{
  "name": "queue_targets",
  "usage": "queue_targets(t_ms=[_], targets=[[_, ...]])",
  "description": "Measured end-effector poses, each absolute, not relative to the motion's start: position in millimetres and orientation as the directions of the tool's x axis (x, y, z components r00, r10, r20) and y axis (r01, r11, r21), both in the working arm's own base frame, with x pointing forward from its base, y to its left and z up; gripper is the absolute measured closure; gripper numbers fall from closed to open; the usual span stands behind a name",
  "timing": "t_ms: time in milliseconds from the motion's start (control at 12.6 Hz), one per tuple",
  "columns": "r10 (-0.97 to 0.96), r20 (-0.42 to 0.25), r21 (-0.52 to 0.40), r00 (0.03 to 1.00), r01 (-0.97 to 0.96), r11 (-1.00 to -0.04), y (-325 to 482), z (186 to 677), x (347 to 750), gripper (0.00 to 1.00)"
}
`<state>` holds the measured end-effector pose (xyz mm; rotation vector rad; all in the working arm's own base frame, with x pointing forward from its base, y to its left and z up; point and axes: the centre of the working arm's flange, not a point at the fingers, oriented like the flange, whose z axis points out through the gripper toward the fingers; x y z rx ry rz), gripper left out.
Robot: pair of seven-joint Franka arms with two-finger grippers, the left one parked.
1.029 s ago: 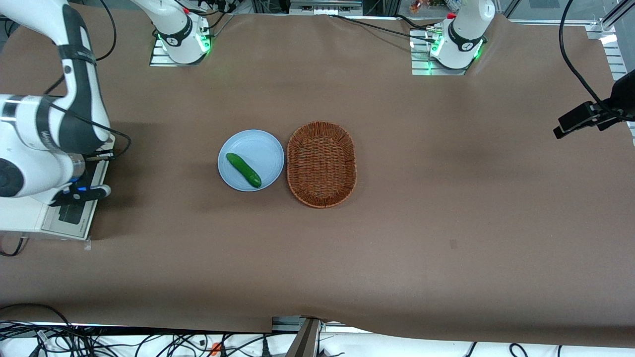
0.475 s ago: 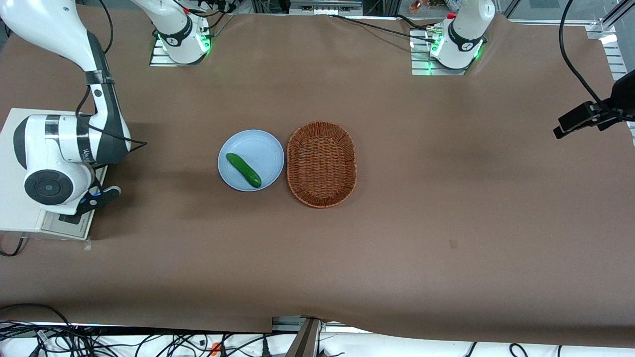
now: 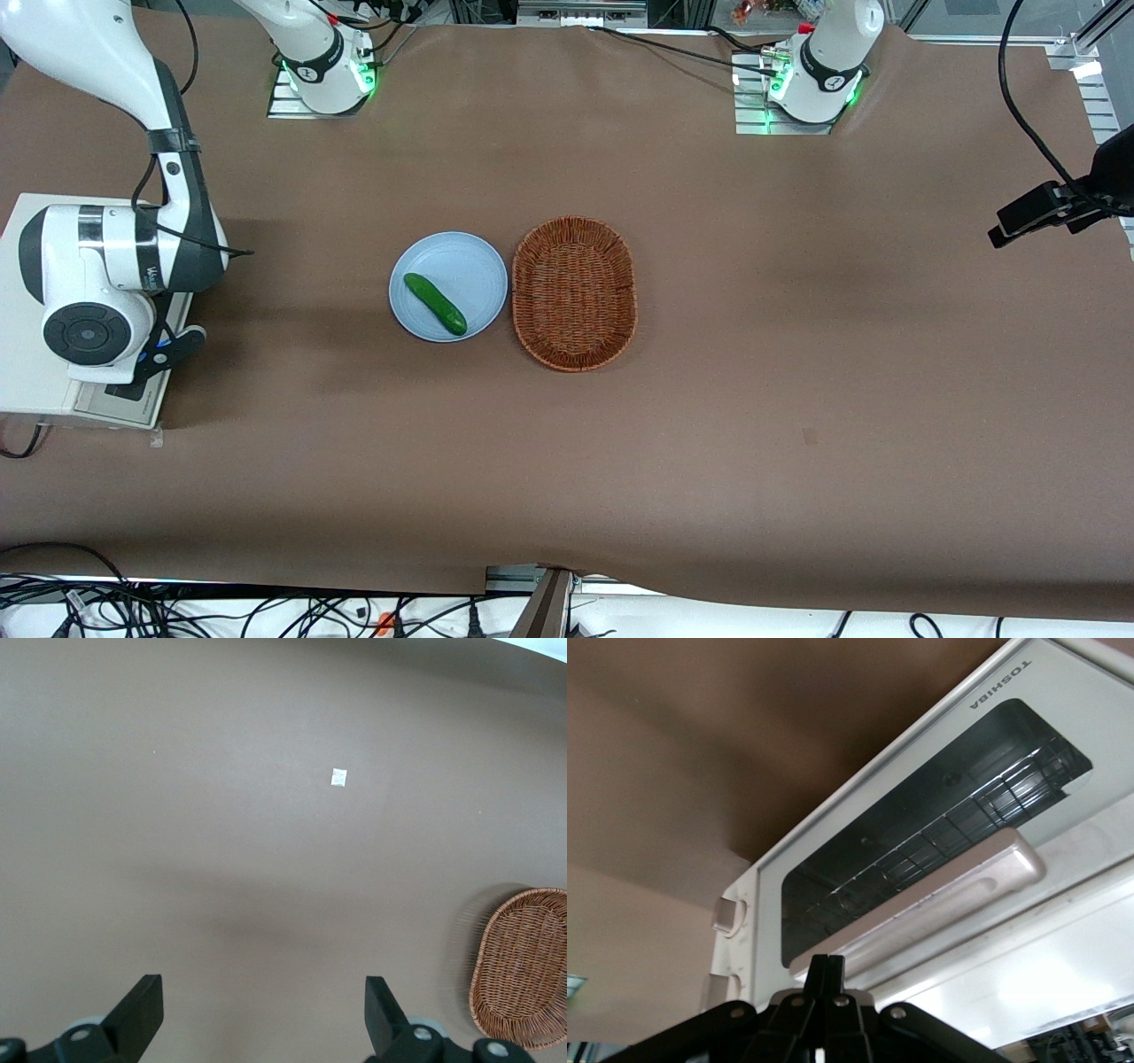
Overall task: Open oven door with right arm only
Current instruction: 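Hook the right gripper onto the silver door handle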
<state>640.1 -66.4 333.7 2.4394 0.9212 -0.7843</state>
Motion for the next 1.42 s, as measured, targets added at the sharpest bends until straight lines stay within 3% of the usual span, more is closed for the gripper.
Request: queue_targets(t_ms=[554,1424], targets=[[0.482,-0.643,0.154,0.596,0.716,-0.681,-81,335,630,0.99],[0.508,-0.608,0.150,0.611,0.716,-0.682,-77,332,630,0.99]])
